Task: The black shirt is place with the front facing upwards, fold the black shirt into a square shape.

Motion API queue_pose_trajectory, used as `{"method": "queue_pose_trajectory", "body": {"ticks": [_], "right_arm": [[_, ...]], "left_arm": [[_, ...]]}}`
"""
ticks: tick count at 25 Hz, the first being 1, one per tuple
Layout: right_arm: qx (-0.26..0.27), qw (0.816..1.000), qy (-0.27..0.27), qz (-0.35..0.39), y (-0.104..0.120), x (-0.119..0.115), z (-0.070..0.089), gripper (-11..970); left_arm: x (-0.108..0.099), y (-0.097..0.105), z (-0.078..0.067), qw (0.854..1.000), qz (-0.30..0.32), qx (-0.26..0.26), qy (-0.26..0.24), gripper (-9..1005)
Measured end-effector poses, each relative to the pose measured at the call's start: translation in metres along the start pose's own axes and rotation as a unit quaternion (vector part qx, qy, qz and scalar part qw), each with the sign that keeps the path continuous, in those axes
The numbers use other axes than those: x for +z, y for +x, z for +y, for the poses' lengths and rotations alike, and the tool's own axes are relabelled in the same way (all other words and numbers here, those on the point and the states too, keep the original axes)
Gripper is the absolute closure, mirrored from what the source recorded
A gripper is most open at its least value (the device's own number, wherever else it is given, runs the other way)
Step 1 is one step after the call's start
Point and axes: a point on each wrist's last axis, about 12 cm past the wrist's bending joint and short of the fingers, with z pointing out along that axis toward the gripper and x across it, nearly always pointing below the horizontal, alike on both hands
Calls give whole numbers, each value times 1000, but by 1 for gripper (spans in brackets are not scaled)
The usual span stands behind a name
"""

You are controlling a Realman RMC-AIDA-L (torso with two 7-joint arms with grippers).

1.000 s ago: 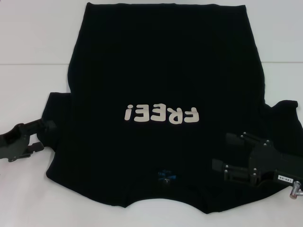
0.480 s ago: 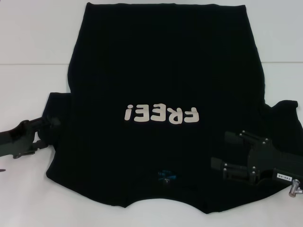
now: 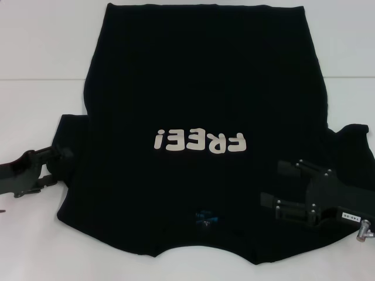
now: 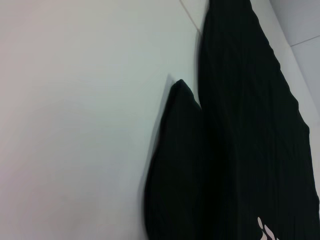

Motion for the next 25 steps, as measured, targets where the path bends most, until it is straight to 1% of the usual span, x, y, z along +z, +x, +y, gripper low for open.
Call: {"method": "queue_pose_trajectory", "body": {"ticks": [8,14,19,25], "right_arm": [[-1,1000,1,0,-1,1,-1,44],[-2,1000,1,0,-1,1,-1,44],[-3,1000,1,0,-2,2,-2,44],[-4,1000,0,0,-2,3,-2,45]], "left_arm": [[6,-2,-6,1000,-1,6,2,161],[11,-3,-7,1000,3,19,-12,168],[12,-5,-9,1000,1,24,-13,173],[12,-7,-9,999,5,40,-27,179]]}}
